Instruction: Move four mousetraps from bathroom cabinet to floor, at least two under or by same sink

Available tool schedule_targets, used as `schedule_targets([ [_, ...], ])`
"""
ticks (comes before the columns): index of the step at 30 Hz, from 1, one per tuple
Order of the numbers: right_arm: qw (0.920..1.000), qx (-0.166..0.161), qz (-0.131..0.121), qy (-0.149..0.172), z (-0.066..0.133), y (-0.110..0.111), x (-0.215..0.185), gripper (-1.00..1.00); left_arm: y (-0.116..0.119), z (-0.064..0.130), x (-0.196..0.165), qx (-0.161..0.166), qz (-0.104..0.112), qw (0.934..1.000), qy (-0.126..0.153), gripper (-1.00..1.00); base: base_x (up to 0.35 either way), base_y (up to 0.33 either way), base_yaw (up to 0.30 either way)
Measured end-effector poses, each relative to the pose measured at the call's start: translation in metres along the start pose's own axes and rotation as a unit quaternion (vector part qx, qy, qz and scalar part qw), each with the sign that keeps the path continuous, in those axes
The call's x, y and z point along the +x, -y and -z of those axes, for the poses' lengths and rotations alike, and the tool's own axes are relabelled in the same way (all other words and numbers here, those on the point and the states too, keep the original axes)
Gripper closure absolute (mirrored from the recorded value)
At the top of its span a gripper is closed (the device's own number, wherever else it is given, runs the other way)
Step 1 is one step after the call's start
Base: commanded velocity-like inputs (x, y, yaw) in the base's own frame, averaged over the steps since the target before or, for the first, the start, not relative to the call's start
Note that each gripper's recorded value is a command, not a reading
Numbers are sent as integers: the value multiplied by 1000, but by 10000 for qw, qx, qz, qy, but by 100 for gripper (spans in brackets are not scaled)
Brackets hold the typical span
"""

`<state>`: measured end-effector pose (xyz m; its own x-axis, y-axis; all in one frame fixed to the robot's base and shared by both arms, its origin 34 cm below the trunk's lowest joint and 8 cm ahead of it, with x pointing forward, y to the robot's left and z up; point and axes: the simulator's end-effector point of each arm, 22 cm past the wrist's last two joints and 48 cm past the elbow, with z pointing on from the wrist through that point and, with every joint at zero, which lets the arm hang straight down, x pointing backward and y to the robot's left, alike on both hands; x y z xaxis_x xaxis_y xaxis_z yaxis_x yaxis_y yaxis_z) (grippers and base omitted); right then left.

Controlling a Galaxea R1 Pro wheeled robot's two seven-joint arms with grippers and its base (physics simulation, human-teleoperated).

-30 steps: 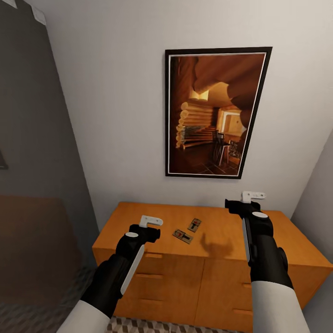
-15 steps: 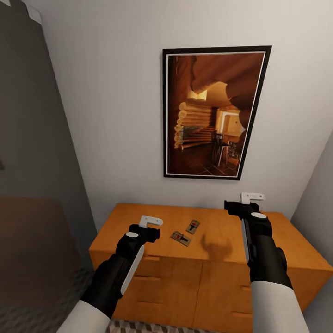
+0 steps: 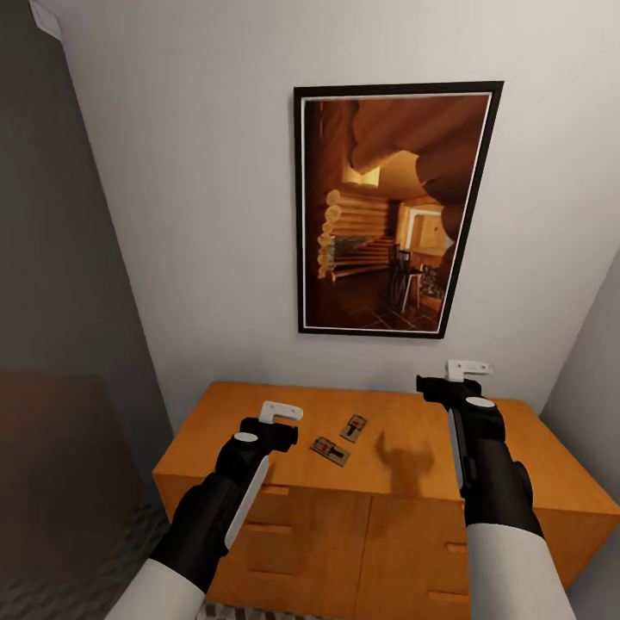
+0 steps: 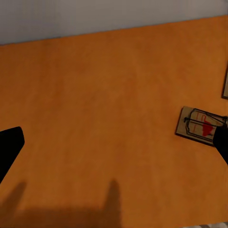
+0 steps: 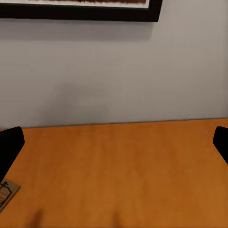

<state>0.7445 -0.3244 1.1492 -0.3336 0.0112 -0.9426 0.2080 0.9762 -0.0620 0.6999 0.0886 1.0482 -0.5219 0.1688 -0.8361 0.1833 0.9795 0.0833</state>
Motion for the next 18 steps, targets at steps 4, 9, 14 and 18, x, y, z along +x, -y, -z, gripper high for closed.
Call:
schedule_targets([
  [4, 10000, 0, 3, 21, 0, 0, 0, -100, 0, 0, 0, -1, -1, 10000, 0, -100, 4, -4, 0],
  [9, 9999, -6, 7, 126, 0, 0, -5, -100, 0, 0, 0, -1, -1, 10000, 0, -100, 1, -1, 0],
  [14, 9999, -11, 14, 159, -1, -1, -5, -100, 0, 0, 0, 2, 2, 10000, 0, -100, 0, 0, 0],
  [18, 9999, -16, 20, 158, -1, -1, -4, -100, 0, 0, 0, 0, -1, 10000, -1, -100, 0, 0, 0],
])
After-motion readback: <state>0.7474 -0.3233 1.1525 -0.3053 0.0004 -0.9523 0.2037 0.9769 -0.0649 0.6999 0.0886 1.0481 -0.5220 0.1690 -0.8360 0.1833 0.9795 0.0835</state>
